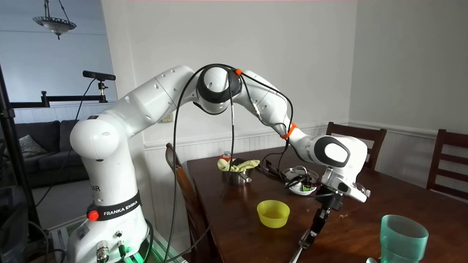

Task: Pick up the silver fork and hang it on the yellow bowl

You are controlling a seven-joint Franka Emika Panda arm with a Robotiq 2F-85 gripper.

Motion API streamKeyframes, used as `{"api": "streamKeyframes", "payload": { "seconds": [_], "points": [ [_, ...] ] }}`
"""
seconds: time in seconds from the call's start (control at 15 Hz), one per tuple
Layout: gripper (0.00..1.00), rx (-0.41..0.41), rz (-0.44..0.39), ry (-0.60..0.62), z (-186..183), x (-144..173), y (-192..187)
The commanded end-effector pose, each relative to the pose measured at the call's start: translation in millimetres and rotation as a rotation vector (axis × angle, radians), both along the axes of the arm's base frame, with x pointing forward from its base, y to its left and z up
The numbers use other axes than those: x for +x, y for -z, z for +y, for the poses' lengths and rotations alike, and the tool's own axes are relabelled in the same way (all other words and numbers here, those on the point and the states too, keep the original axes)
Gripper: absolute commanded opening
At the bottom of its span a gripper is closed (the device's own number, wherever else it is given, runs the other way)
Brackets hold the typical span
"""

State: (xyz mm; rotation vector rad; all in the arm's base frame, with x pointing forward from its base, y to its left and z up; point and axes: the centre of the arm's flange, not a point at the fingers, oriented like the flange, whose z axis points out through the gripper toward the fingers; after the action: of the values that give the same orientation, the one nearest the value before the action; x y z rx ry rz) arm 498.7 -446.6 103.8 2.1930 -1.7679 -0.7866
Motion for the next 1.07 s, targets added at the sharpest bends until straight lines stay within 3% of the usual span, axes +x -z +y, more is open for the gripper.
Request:
{"api": "streamKeyframes", "payload": {
  "seconds": [0.0,0.47,1.0],
  "points": [
    [0.03,-0.003,0.009,0.008,-5.4,4.3,3.0],
    [0.03,-0.01,-0.076,-0.121,34.1,10.5,-26.4],
    [0.03,-0.043,-0.16,-0.416,101.9,13.2,-73.1]
  ]
}}
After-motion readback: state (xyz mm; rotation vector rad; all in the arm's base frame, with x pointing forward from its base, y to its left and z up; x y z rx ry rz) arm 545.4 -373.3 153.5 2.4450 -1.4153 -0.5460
